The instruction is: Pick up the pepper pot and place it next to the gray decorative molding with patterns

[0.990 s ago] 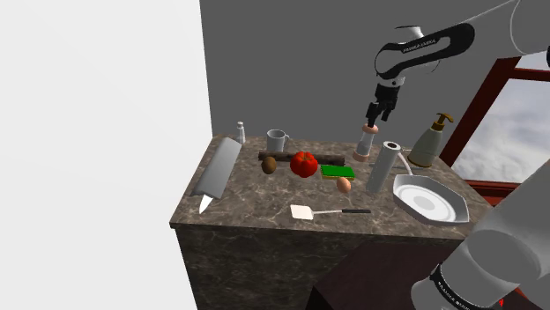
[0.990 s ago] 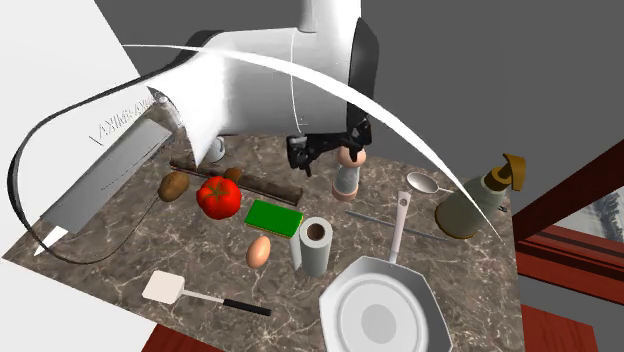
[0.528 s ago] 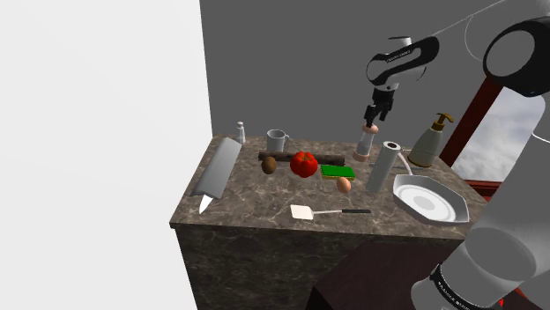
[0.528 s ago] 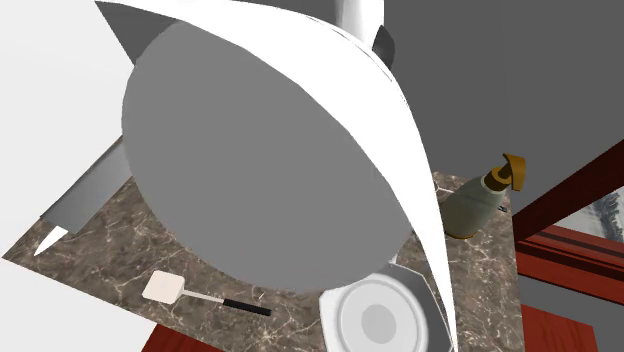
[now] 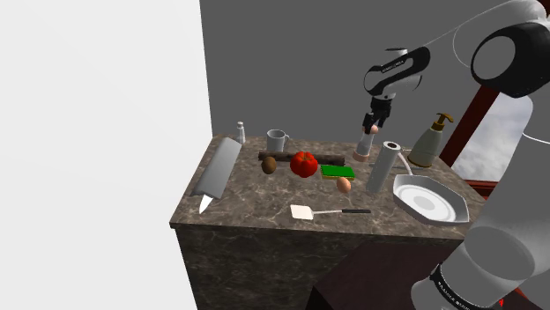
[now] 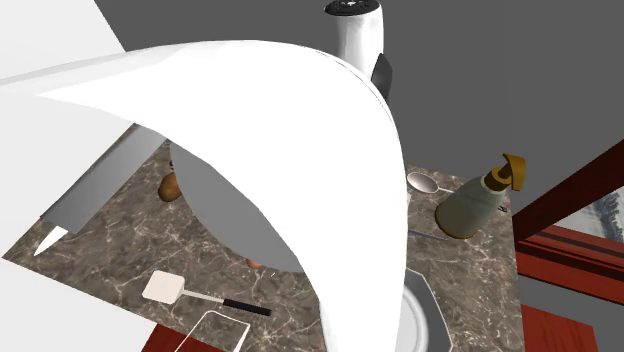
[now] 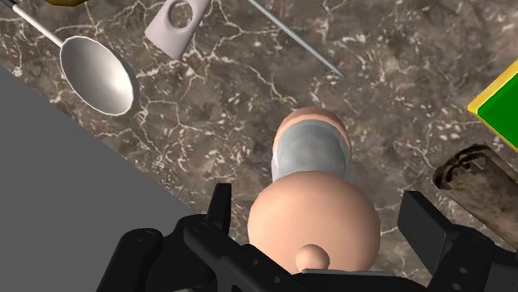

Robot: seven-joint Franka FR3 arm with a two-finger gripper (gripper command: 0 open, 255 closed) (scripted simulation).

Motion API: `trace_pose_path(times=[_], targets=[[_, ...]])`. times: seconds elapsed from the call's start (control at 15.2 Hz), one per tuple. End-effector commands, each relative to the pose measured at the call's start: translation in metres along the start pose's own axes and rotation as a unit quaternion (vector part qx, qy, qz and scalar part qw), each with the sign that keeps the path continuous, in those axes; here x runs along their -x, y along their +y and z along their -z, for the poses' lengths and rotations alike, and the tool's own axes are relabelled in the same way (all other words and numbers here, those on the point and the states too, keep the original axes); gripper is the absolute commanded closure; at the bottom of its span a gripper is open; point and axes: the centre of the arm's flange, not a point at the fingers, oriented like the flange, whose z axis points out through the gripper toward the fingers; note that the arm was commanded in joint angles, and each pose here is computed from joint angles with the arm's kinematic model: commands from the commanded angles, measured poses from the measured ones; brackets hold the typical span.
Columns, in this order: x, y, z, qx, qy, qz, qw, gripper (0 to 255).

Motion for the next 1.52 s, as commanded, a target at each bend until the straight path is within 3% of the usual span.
trace_pose_path(times=[0.0,0.33,0.4,0.99,1.45], targets=[[0.000,0.000,-0.002,0.000,0.000,0.000,1.0000,0],[0.000,0.000,-0.002,0.000,0.000,0.000,1.0000,0],[0.000,0.000,-0.002,0.000,0.000,0.000,1.0000,255],[0.000,0.000,-0.002,0.000,0.000,0.000,1.0000,255],[0.000,0.005,0.034,0.000,0.000,0.000,1.0000,255]])
